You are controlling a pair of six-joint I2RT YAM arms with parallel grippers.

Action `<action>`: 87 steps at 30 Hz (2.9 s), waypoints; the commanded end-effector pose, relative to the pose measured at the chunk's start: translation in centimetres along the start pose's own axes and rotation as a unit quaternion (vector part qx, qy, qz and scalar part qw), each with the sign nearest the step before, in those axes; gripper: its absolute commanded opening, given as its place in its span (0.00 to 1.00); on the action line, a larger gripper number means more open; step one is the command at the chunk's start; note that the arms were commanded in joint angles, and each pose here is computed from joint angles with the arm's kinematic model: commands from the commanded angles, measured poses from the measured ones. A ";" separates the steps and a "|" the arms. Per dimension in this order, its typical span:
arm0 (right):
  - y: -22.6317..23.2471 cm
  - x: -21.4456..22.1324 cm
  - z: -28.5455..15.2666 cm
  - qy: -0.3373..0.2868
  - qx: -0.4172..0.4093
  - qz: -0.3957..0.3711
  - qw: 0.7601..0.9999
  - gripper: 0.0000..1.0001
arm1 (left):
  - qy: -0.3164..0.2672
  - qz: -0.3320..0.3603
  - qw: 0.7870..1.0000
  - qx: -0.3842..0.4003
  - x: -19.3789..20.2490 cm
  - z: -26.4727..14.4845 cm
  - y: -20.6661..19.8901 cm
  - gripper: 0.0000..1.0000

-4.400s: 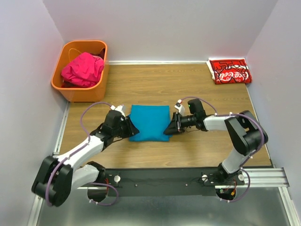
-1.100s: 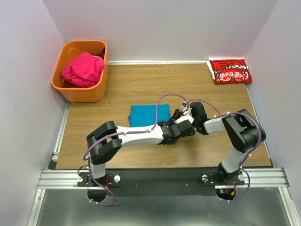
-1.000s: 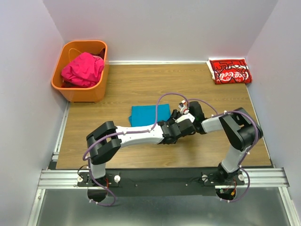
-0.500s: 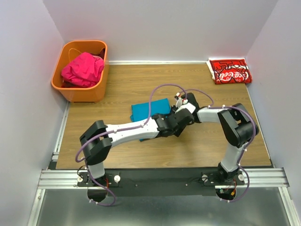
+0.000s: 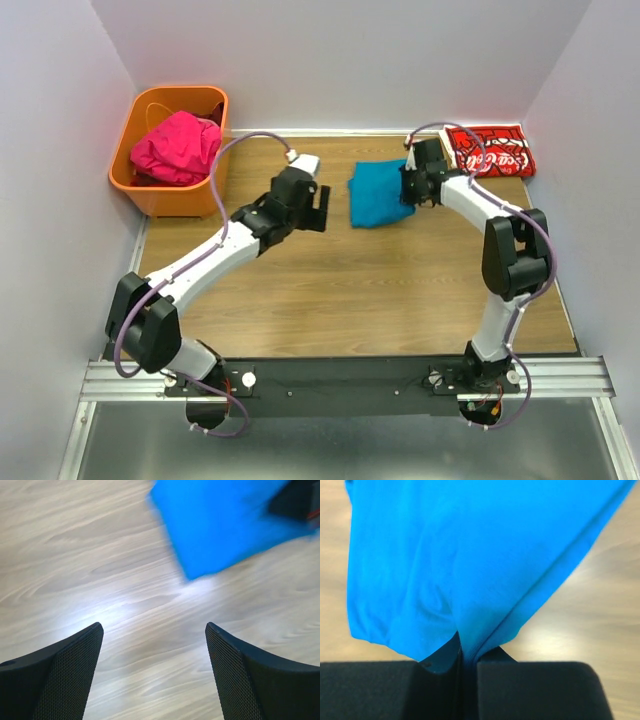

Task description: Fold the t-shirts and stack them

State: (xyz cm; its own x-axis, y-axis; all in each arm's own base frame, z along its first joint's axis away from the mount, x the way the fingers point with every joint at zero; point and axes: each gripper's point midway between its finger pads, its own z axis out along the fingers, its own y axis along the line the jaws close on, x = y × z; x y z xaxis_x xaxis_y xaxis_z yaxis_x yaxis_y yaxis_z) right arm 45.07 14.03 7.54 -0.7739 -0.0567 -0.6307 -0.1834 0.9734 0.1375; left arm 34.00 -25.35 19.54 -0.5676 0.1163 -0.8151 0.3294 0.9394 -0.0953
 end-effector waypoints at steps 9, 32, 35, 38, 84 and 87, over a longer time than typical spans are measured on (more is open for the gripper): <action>-14.8 -10.2 0.5 -0.028 0.231 -0.146 0.961 0.00 | 0.073 -0.090 0.993 0.015 7.2 0.7 8.2 0.91; -32.6 -16.0 -0.9 -0.084 0.295 -0.111 0.945 0.00 | 0.154 -0.100 0.982 0.033 10.1 3.4 8.1 0.91; -33.9 -15.3 0.3 -0.080 0.300 -0.100 0.945 0.00 | 0.164 -0.102 0.980 0.040 10.5 3.5 7.9 0.91; -35.3 -14.9 1.2 -0.081 0.308 -0.082 0.944 0.01 | 0.169 -0.105 0.979 0.045 10.5 3.7 7.6 0.91; -17.0 -13.6 -23.9 -0.291 0.071 0.199 0.933 1.00 | -0.124 -0.141 0.971 -0.149 -3.2 -9.0 14.6 0.92; -14.3 -9.1 -26.2 -0.299 0.071 0.203 0.930 1.00 | -0.166 -0.159 0.959 -0.167 -3.8 -11.9 15.4 0.92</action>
State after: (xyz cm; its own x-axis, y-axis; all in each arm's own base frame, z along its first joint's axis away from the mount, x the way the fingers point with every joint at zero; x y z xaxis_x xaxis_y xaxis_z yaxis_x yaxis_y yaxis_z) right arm 43.75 -9.15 35.87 -0.1757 0.2871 -0.9416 0.2101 0.9454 0.2491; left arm 33.46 -10.42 25.59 -0.4197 -0.1827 -0.8891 0.0088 0.9787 -0.2053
